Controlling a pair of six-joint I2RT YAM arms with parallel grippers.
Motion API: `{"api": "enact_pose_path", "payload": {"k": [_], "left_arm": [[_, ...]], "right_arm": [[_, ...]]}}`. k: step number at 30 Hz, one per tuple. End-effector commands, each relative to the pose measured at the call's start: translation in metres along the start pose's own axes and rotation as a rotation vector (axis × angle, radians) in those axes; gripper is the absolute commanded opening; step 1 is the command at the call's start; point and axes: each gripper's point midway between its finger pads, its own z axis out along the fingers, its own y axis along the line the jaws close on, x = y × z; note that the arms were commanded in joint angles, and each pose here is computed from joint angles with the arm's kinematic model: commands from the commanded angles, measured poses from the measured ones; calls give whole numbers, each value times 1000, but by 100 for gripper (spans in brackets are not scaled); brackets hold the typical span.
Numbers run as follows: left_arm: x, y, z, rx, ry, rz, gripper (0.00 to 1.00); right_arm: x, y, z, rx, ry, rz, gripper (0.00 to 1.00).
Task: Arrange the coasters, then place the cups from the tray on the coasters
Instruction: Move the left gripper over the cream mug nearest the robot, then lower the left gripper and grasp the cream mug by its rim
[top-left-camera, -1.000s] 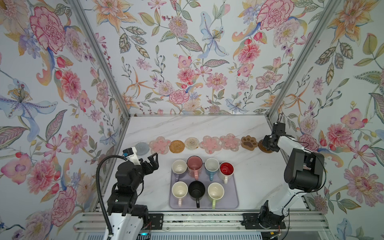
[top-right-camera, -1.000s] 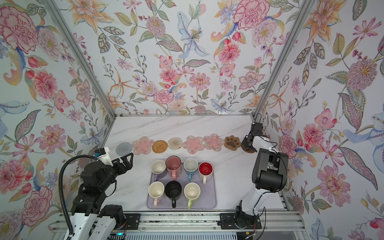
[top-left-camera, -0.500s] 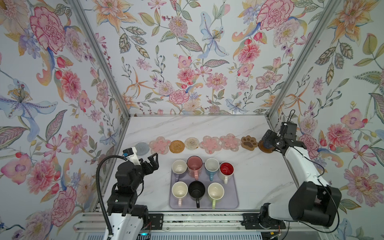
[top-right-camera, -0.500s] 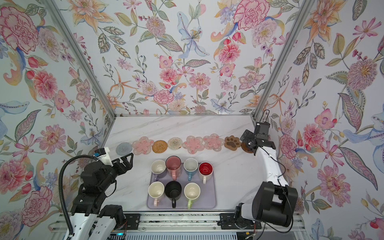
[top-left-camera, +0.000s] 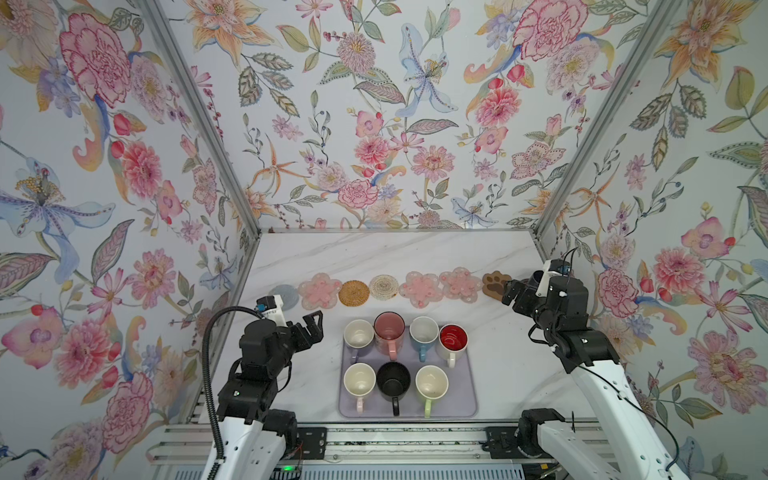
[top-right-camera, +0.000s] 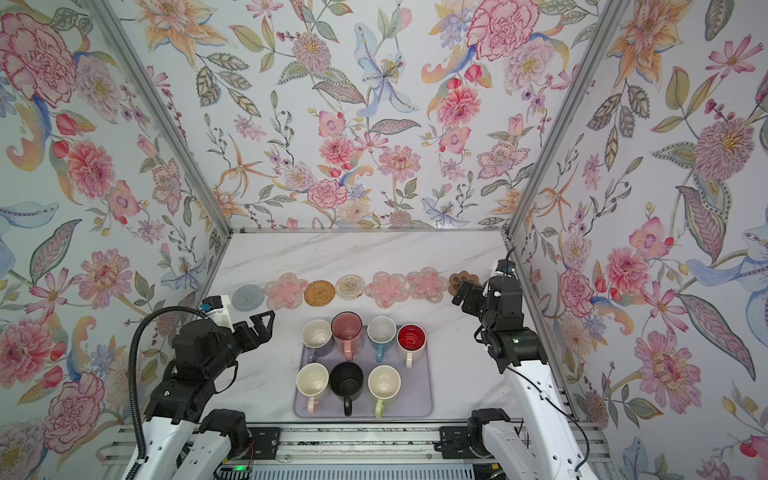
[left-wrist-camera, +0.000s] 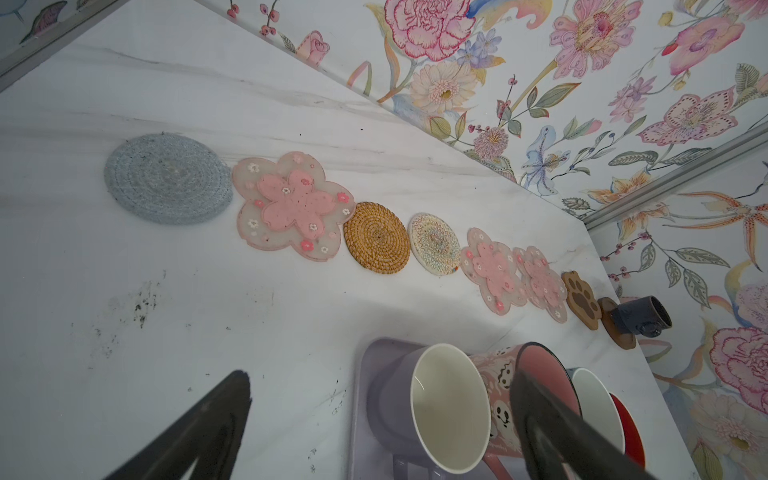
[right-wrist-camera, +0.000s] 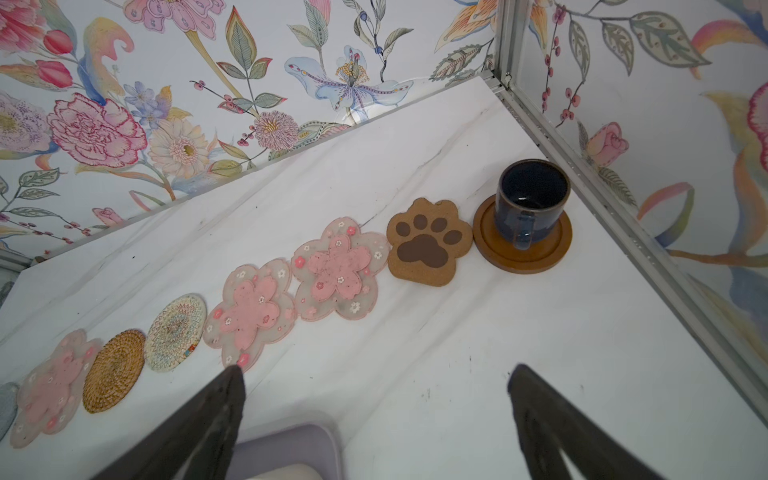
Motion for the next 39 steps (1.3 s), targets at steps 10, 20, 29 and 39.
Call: {"api": "enact_pose_path", "payload": {"k": [10,20,29,39], "left_arm": [[24,-29,-5,15,100,-9,97],[69,-65,-24,-36,286,198,96],[116,-82,-52,-43,437,311,96],[164,-76,-80,-48,549,348,96]], "right_arm": [[-15,-2,-8,-90,-105,145,99],[-2,-6,6,-63,-38,140,99],[2,-11,8,-39,-24,133,99],[6,-13,9,-35,-10,144,99]]}}
